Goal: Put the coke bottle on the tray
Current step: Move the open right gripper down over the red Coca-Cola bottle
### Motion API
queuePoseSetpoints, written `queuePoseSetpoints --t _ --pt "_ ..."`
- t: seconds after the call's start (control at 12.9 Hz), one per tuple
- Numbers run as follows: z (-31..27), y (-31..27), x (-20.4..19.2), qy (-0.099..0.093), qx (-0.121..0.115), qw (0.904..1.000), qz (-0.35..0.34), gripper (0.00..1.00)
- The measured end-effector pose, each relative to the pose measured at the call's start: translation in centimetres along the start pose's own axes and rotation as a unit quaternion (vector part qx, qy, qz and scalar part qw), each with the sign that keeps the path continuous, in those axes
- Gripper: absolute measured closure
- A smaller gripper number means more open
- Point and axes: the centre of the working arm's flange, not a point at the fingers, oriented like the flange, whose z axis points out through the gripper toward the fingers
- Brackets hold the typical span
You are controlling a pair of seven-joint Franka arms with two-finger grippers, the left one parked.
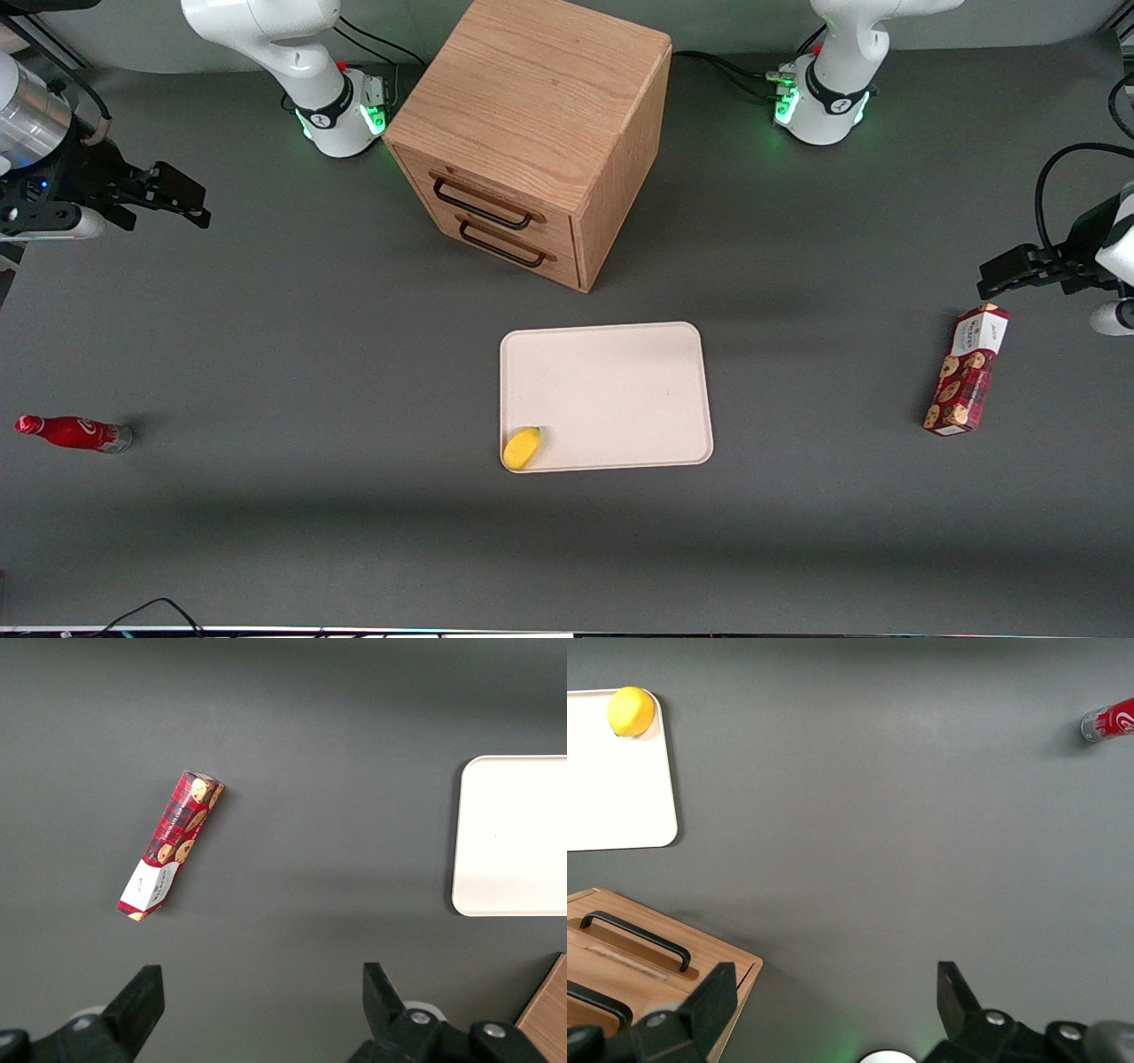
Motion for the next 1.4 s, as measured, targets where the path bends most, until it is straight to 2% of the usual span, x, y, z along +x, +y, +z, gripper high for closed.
queuePoseSetpoints --t 0.23,0.31,0.47,0.62,0.78,0.93,1.09,1.24,1.4 --pt "0.5 -0.1 0.4 -0.003 -0.001 1.0000 -0.001 0.00" --pt "0.9 0.2 1.0 -0.005 -0.009 0.9999 -0.008 0.00" --pt "2.0 3.1 3.2 -0.007 -0.043 0.9972 -0.061 0.00" --pt "3.6 9.9 6.1 0.008 -0.054 0.9917 -0.117 0.00" --pt "5.9 18.2 8.3 0.017 -0.064 0.9821 -0.177 0.00" --pt "8.8 23.6 10.7 0.015 -0.046 0.9731 -0.225 0.00" --pt "13.0 26.9 13.8 0.004 -0.031 0.9650 -0.260 0.00" --pt "17.6 30.2 16.4 -0.003 -0.033 0.9582 -0.284 0.00" --pt "21.0 33.0 17.8 0.003 -0.047 0.9504 -0.308 0.00"
